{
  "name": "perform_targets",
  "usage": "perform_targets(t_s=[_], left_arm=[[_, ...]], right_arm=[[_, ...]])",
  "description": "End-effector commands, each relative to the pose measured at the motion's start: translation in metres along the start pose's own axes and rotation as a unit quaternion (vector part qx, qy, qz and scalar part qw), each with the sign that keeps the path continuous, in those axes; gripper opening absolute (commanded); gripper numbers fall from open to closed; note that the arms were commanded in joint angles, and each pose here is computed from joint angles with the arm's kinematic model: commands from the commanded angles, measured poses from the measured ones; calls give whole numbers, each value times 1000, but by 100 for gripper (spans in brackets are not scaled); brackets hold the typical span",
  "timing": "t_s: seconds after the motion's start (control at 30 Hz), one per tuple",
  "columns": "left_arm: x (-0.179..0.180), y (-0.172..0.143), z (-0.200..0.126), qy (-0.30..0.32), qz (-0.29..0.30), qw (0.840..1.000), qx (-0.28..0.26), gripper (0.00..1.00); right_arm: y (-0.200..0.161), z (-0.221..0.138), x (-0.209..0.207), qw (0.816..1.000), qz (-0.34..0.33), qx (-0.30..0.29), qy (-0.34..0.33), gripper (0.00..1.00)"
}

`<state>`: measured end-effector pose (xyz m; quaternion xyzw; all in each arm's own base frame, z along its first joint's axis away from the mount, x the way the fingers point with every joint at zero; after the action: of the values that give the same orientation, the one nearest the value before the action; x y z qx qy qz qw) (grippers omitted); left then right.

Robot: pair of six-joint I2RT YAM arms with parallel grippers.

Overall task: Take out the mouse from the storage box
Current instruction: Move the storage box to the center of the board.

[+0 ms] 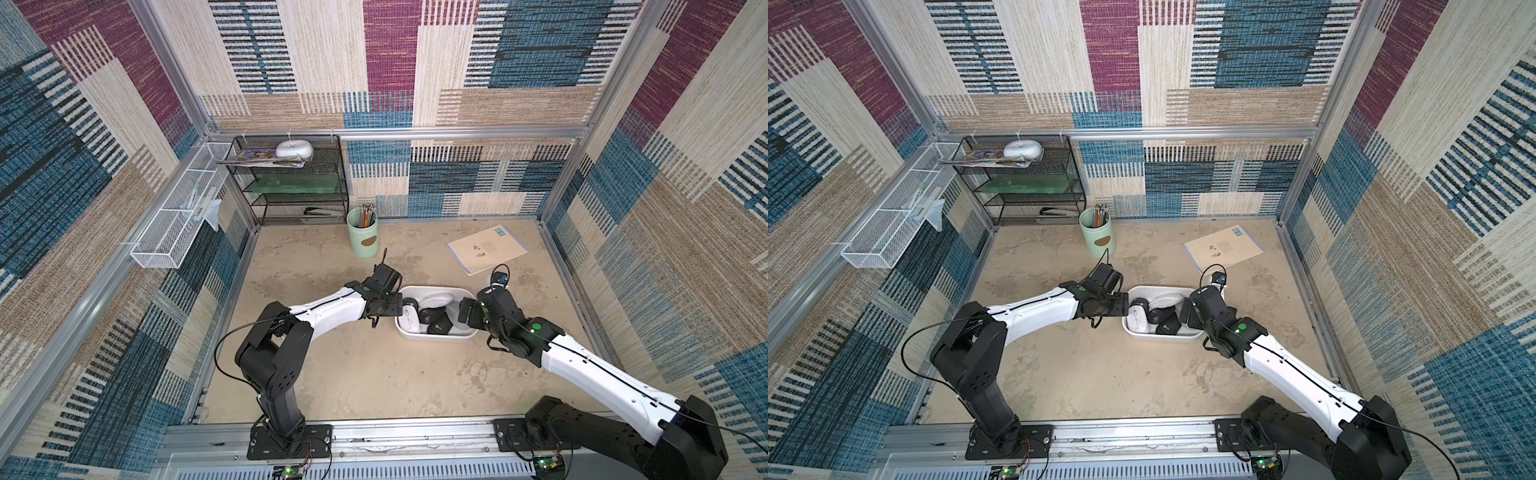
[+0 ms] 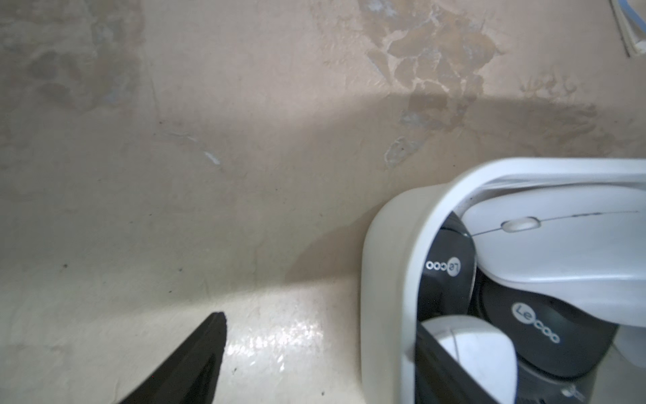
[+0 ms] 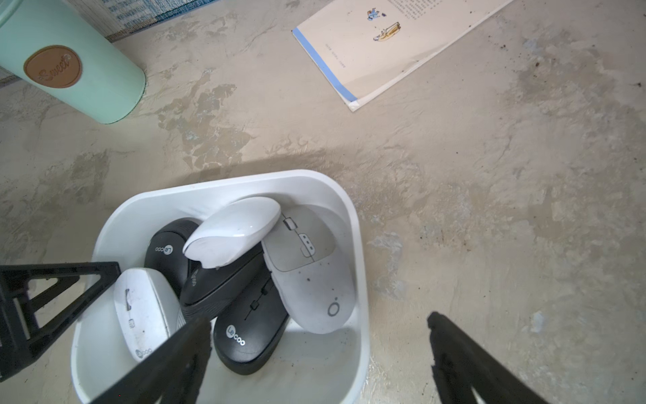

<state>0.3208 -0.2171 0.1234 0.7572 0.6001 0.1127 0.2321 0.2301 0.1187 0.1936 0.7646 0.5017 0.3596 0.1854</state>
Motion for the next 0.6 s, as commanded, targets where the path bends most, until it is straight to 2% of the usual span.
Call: perform_targets(t_s=[0.0,0.37,0.57], left_arm=[[15,-3,-5,18,-17,1000,-10,78],[47,-26,-32,33,-53,997,-36,76],[37,-34,-47,-45,-51,995,-73,84]], right_arm=[[0,1,0,1000,9,2,-1,100],[-5,8,4,999,29,33,29,100],[-19,17,11,994,29,76,67,99]])
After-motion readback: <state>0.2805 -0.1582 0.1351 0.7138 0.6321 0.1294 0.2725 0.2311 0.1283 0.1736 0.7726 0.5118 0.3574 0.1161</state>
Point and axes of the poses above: each gripper's point midway between its finger pads, its own z axis out along the fingers, its own x axis along the line the jaws close on, y = z × x, the point moved 7 cm from there along -z, back along the fingers, and after that the axes turned 12 degrees about z, right-handed, at the moved point
